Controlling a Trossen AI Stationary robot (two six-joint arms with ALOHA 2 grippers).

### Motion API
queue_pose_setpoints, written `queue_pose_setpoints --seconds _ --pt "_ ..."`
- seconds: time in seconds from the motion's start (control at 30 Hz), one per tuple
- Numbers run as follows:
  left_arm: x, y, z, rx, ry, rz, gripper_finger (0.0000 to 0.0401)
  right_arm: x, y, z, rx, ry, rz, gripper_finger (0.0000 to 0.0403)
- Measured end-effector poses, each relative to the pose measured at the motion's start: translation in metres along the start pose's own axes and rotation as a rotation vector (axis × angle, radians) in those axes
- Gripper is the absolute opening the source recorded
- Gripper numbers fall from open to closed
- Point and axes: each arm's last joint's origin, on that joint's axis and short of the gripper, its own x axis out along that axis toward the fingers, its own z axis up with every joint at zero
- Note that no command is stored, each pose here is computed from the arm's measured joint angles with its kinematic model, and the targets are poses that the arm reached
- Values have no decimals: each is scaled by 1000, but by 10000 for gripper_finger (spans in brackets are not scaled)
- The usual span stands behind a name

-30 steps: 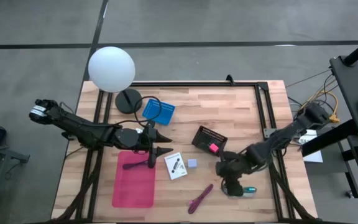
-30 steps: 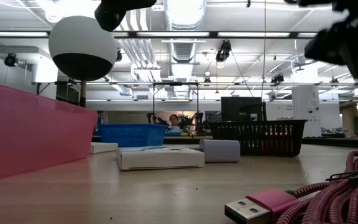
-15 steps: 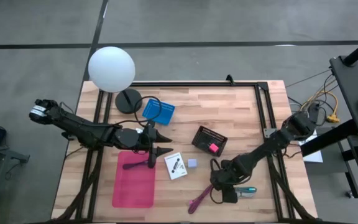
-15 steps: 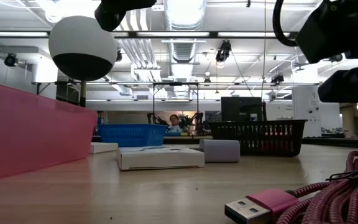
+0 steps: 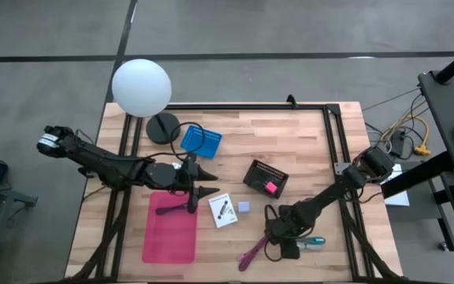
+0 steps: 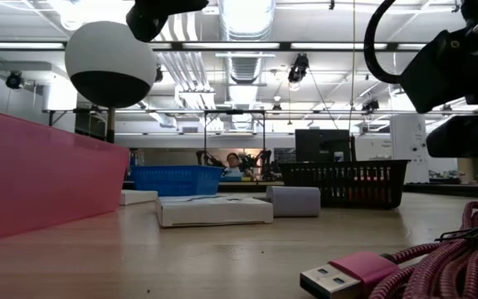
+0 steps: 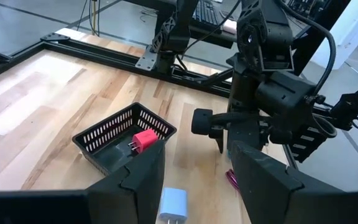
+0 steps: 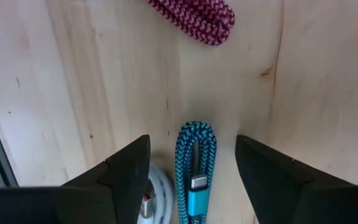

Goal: Pick and place items into bin
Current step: Put the light blue charger cable into the pink bin

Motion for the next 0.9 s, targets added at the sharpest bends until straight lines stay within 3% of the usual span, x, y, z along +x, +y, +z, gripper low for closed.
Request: queue_pose_setpoints --seconds 0.27,0.77,0.9 --pt "0 0 0 3 3 1 169 0 0 1 -6 -27 -23 198" --pt "0 0 0 3 2 1 169 0 0 1 -3 -26 -18 41" --pt "0 0 0 2 2 1 169 0 0 1 -3 -26 -13 17"
